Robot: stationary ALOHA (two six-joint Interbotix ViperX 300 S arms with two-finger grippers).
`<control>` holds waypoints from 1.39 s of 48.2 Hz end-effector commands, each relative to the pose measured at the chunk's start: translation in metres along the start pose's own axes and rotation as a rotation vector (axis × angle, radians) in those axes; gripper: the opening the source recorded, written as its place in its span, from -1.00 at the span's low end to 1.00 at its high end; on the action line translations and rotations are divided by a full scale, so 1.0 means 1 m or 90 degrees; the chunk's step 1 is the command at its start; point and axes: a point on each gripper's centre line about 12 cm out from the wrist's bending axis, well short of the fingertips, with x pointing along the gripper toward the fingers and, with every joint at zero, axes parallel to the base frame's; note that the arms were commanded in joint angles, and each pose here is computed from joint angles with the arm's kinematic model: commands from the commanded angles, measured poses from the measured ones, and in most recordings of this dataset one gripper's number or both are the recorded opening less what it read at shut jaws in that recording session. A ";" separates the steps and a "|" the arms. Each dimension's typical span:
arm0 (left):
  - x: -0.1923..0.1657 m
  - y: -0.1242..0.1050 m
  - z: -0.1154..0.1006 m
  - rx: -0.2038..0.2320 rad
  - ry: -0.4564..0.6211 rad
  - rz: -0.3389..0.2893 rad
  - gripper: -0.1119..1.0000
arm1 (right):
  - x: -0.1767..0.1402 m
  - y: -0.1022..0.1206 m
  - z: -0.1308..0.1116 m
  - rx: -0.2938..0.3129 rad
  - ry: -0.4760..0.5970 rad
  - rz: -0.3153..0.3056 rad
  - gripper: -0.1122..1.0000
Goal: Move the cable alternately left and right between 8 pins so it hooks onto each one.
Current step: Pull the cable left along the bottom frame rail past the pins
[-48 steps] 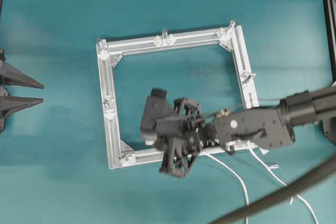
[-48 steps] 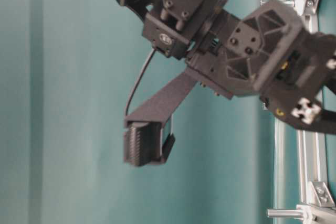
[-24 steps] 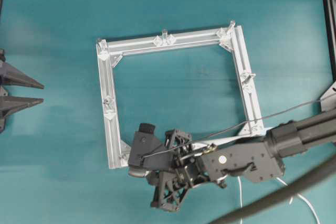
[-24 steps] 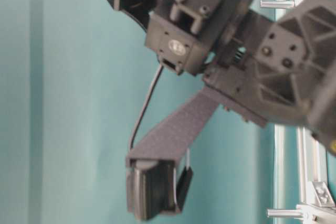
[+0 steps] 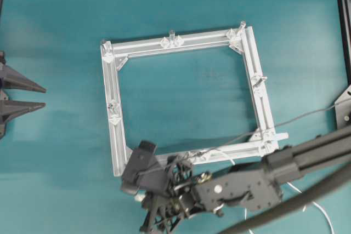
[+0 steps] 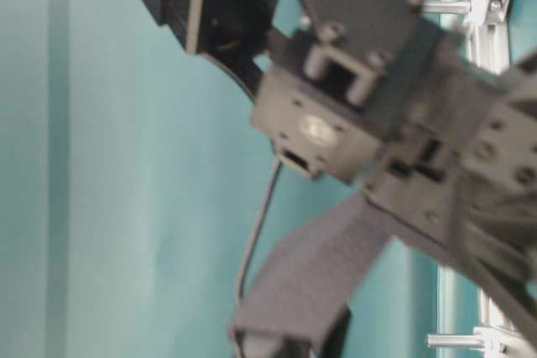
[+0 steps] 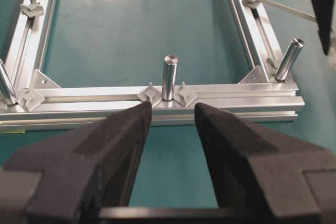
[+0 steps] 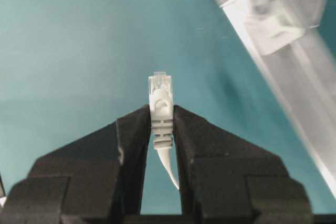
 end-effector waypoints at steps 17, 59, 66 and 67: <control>0.000 0.000 0.004 -0.029 -0.006 0.002 0.13 | 0.005 0.045 0.045 -0.024 -0.042 -0.019 -0.50; 0.001 0.000 0.001 -0.029 -0.002 0.001 0.13 | 0.014 -0.007 0.119 0.103 -0.080 -0.100 -0.50; 0.001 0.000 0.002 -0.029 -0.003 0.002 0.13 | 0.014 -0.016 0.126 0.113 -0.085 -0.106 -0.50; 0.001 0.000 0.001 -0.029 -0.003 0.001 0.13 | 0.014 -0.017 0.127 0.114 -0.086 -0.107 -0.50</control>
